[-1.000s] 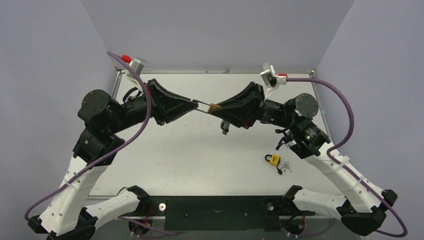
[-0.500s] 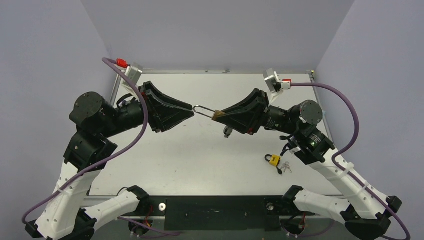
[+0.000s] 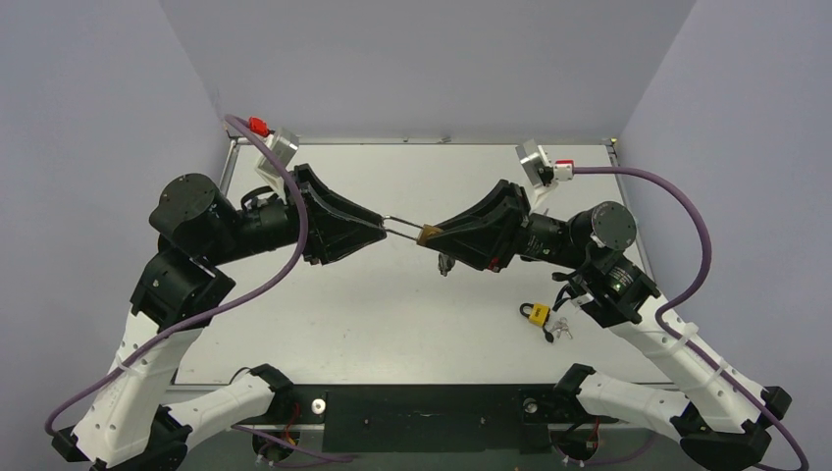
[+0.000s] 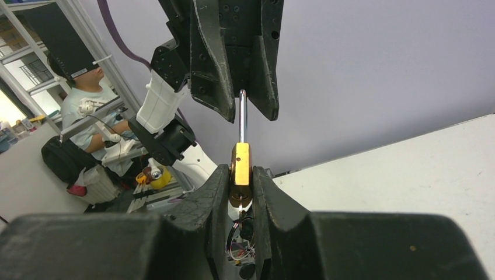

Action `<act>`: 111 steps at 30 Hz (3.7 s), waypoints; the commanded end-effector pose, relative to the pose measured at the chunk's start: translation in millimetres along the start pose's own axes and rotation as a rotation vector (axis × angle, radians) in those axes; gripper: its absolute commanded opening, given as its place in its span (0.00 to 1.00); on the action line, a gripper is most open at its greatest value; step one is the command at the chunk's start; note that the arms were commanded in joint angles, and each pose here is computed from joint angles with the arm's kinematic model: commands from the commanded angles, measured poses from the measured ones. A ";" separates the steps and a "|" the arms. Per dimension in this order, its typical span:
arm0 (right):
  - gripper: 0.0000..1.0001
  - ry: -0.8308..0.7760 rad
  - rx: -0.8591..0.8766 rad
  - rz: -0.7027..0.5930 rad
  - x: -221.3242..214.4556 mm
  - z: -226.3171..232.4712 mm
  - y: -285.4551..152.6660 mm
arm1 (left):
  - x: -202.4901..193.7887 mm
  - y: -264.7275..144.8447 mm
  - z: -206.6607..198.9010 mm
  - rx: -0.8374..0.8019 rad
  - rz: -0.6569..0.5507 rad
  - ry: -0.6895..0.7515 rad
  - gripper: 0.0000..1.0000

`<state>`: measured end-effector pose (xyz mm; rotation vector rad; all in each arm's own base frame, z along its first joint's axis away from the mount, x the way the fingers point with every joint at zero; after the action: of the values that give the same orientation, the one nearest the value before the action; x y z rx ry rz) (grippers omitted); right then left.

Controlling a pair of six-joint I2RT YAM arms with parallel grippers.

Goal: Lock with the key
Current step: Lock the lock.

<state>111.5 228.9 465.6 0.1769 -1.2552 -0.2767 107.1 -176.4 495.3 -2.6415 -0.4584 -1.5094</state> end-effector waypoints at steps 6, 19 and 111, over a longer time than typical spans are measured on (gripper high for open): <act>0.00 -0.040 0.035 -0.009 4.3 9.5 -0.4 | 9.2 -4.6 -15.7 -0.067 -0.007 0.067 0.33; 0.00 -0.047 0.030 0.002 5.1 8.0 1.6 | 7.5 -3.3 -15.0 -0.078 0.009 0.068 0.24; 0.23 -0.024 -0.196 -0.045 -0.7 -16.5 3.8 | -28.6 25.3 17.5 0.226 -0.079 0.010 0.00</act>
<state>120.1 238.7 452.4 0.0318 -1.1824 -0.3285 113.8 -198.5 473.5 -2.4703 -0.7401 -1.4718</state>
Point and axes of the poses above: each gripper's point midway between its finger pads, its own y axis out along the fingers, its own z axis along the line the jaws close on, x = y × z, the point moved 7 cm from there along -y, back along the fingers, and after that the axes turned 3 degrees about -y, right-handed, at the moved point
